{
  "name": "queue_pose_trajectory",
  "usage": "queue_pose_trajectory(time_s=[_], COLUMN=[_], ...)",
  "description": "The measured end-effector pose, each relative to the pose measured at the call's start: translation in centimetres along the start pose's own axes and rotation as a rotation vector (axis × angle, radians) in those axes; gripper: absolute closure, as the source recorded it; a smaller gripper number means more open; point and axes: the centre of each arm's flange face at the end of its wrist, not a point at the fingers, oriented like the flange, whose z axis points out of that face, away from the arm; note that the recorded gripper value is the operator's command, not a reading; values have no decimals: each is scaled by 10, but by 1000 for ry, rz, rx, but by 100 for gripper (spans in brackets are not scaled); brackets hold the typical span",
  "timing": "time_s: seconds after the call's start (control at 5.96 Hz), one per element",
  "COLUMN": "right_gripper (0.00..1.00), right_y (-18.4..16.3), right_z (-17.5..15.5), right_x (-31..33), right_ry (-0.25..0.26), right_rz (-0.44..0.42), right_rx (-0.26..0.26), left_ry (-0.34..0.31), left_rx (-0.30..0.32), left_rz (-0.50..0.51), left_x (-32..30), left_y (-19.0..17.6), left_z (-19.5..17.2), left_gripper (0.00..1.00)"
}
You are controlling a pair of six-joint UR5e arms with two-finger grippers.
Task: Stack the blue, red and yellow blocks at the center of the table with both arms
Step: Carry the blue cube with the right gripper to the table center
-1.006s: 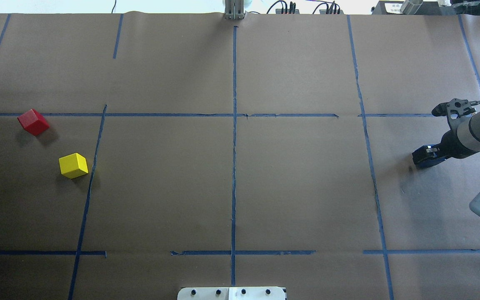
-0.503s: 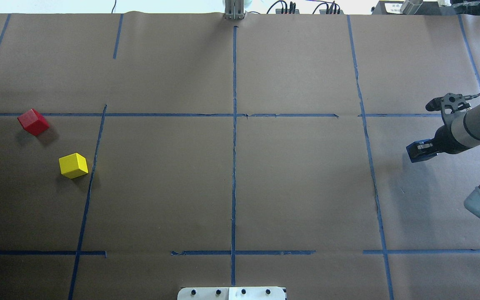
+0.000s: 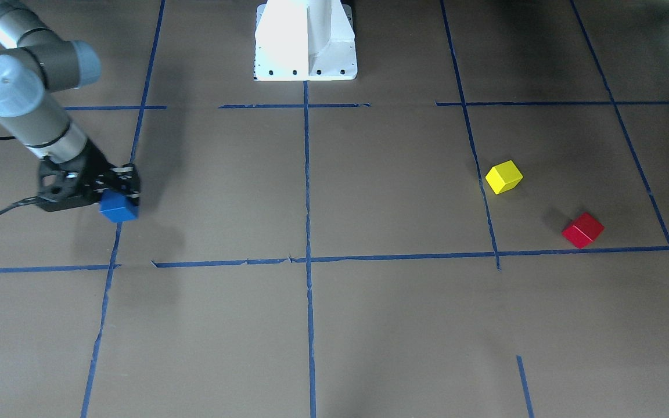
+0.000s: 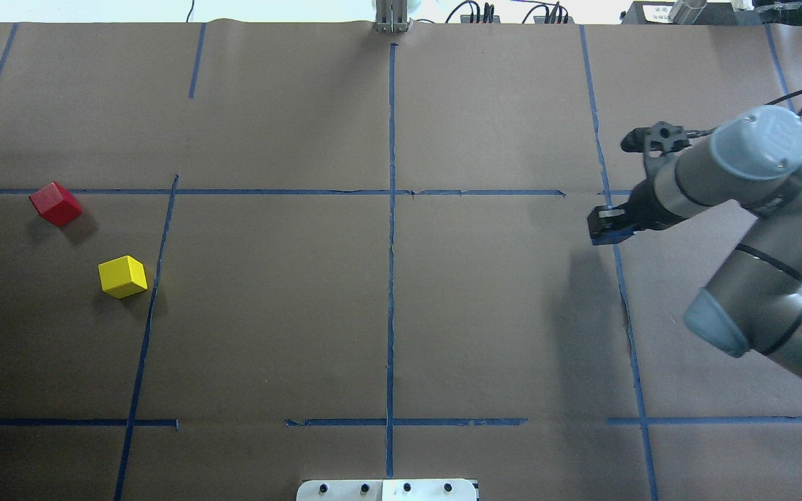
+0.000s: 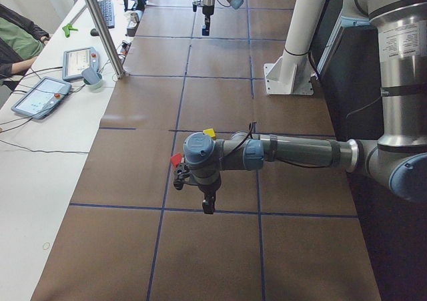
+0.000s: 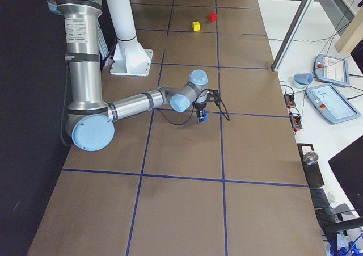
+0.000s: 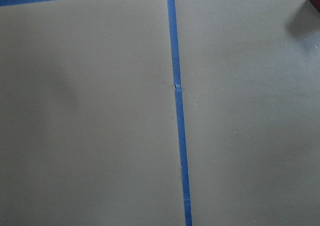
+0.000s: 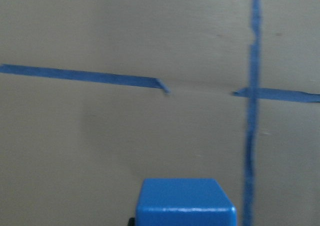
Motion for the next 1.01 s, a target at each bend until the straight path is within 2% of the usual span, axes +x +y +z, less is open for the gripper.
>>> queue_pose_trajectory(time_s=[0.34,0.67,0.84,1.01], right_gripper=[97,94,71,14], right_y=[-1,8,15,21], right_z=[21,48,60,67], right_x=[-168,-281,-308,-317], right_ry=[29,49,63,73], right_rz=[89,147,148,143], right_rx=[4,9,6,8], left_ry=[0,0,0,0], left_rx=[2,3,2,1], left_rz=[2,2,0,-1], left_x=[1,1,0,0], left_y=[-1,-1,-1,-1], left_z=[-1,-1,-1,0], left_gripper=[0,0,0,0])
